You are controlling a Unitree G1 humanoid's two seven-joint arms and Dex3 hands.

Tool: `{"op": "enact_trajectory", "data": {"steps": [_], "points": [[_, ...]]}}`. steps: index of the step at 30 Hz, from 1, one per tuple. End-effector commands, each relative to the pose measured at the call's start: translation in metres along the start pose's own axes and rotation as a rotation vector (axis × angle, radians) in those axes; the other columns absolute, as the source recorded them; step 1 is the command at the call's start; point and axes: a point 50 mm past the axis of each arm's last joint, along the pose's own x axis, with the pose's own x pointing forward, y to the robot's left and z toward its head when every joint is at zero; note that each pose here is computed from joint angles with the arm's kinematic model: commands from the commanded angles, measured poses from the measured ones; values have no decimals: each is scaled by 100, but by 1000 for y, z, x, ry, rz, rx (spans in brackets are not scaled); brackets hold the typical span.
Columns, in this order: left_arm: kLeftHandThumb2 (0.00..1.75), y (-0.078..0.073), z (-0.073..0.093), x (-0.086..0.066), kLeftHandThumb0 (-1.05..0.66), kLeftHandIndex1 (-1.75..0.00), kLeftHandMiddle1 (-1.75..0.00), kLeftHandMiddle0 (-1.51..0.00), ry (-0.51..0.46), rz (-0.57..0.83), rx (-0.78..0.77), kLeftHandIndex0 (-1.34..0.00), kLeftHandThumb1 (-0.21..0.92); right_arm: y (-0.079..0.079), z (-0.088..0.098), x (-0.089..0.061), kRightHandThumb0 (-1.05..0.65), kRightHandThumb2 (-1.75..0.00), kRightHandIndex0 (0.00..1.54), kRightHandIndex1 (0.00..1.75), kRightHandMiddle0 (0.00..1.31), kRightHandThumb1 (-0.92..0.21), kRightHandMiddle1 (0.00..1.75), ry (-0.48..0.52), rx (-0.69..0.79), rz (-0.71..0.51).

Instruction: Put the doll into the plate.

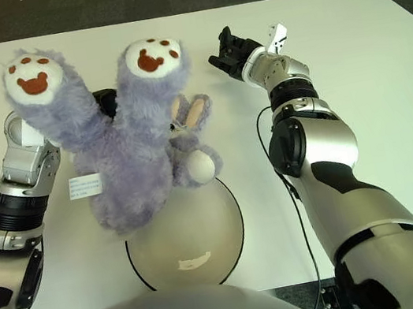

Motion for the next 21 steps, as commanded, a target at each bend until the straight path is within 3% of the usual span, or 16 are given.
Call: {"op": "enact_trajectory", "data": {"steps": [1,16,21], "points": [[145,-1,1,-1,0,-123,-175,-73,38,-36,21,-92,6,6,5,0,3,-143,3,118,0,-6,137,-22,11,24],[146,-5,7,2,0,-124,-175,-72,41,-88,63,-93,5,6,6,0,2,-142,2,119,0,-7,137,-34,2,28],[151,-11,7,5,0,-134,-175,-73,42,-91,54,-88,3,7,7,0,3,-142,0,115,0,-6,134,-30,9,22]]}}
